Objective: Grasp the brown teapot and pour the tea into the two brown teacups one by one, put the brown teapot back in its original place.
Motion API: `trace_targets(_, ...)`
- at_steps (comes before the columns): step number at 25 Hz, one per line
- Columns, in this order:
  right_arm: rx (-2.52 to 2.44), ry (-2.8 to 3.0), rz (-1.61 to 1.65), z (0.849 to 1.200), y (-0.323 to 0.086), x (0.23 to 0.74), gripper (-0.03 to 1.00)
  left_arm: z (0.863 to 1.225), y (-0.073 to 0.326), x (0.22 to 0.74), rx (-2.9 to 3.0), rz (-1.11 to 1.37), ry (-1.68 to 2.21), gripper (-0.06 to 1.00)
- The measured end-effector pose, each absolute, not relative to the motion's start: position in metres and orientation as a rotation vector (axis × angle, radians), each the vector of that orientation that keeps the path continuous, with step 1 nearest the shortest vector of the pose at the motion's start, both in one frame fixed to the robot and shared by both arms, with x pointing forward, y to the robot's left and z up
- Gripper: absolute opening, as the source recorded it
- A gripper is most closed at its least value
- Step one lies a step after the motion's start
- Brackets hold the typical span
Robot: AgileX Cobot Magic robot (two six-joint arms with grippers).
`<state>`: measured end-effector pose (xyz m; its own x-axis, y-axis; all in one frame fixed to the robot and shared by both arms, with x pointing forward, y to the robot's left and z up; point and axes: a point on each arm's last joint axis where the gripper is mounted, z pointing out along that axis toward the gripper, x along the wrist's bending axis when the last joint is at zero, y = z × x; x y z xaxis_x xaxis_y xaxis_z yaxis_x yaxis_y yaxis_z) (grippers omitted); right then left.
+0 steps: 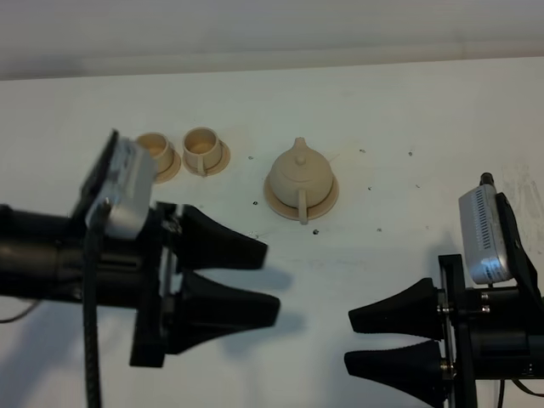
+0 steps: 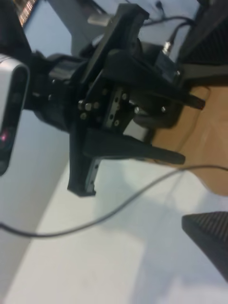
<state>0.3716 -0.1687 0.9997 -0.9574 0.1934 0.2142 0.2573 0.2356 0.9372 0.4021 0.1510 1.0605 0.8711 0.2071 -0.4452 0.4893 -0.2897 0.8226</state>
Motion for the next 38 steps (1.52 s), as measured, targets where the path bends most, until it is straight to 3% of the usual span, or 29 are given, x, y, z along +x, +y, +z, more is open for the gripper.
trace_targets(8, -0.631, -2.448, -1.849, 0.997, -0.171, 0.381, 0.43, 1.093, 0.191, 0.375, 2.091, -0.043, 0.883, 0.63)
trace_targets(18, -0.928, -2.455, -1.826, 1.009, -0.173, 0.404, 0.43, 1.066, 0.250, 0.342, 2.137, 0.308, 1.458, 0.61)
trace_targets(26, -1.093, -2.395, -1.852, 1.034, -0.172, 0.423, 0.43, 1.042, 0.269, 0.320, 2.141, 0.416, 1.526, 0.59)
trace_targets(38, -1.090, -2.423, -1.908, 1.064, -0.168, 0.437, 0.43, 1.048, 0.278, 0.303, 2.028, 0.514, 1.473, 0.59)
